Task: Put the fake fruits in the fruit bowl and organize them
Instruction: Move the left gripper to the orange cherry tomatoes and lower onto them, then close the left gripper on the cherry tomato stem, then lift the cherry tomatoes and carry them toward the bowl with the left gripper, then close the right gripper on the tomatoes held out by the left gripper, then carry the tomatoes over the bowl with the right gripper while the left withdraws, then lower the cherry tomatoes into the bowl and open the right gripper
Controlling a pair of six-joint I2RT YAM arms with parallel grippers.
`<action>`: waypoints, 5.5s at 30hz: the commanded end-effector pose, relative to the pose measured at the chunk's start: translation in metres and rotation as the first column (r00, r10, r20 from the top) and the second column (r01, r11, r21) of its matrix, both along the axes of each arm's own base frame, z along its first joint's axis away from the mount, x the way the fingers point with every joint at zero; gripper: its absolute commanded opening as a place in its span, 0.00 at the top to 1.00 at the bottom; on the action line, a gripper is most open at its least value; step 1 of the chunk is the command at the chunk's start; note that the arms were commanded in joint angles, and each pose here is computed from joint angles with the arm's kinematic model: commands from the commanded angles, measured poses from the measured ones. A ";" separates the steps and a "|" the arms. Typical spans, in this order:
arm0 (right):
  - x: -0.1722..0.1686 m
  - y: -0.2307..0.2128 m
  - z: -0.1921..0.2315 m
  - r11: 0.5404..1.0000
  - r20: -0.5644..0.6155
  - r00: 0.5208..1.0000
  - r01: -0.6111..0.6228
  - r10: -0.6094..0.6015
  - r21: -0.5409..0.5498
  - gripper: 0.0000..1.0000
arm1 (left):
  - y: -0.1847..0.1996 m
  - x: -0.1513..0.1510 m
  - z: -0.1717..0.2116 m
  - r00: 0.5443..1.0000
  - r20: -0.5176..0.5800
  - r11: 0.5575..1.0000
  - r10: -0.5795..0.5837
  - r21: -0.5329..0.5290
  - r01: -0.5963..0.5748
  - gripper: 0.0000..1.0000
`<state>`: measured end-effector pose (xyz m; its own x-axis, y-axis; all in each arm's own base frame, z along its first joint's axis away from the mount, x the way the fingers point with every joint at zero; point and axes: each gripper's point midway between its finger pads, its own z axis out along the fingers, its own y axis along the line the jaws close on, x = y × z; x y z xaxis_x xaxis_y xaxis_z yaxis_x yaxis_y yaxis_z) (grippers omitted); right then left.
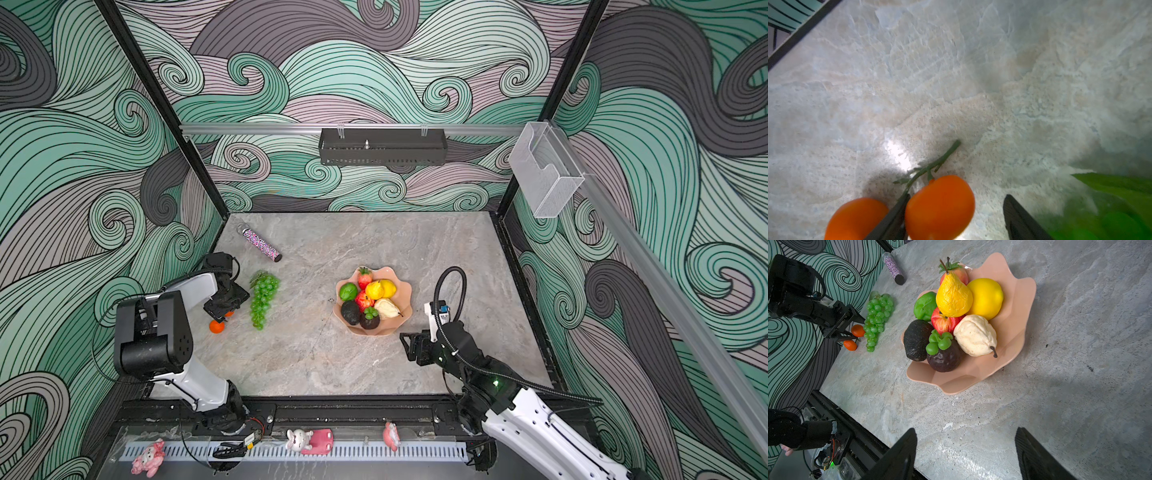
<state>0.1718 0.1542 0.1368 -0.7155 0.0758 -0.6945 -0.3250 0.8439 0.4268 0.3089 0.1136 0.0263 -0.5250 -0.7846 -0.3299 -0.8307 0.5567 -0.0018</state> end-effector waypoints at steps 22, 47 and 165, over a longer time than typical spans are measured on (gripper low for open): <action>0.004 -0.001 0.008 1.000 0.037 0.999 0.011 -0.011 0.011 0.25 | -0.008 0.009 0.034 0.985 0.175 0.999 0.009 -0.038 -0.002 0.70; 0.008 0.001 0.042 0.998 0.116 0.993 0.010 -0.017 0.063 0.24 | -0.227 0.039 0.240 0.430 0.671 0.653 -0.604 0.107 0.750 0.71; 0.122 0.097 0.056 0.858 0.204 0.958 0.274 -0.203 -0.434 1.00 | -0.229 -0.071 0.151 0.232 0.430 0.473 -0.872 0.624 0.622 0.10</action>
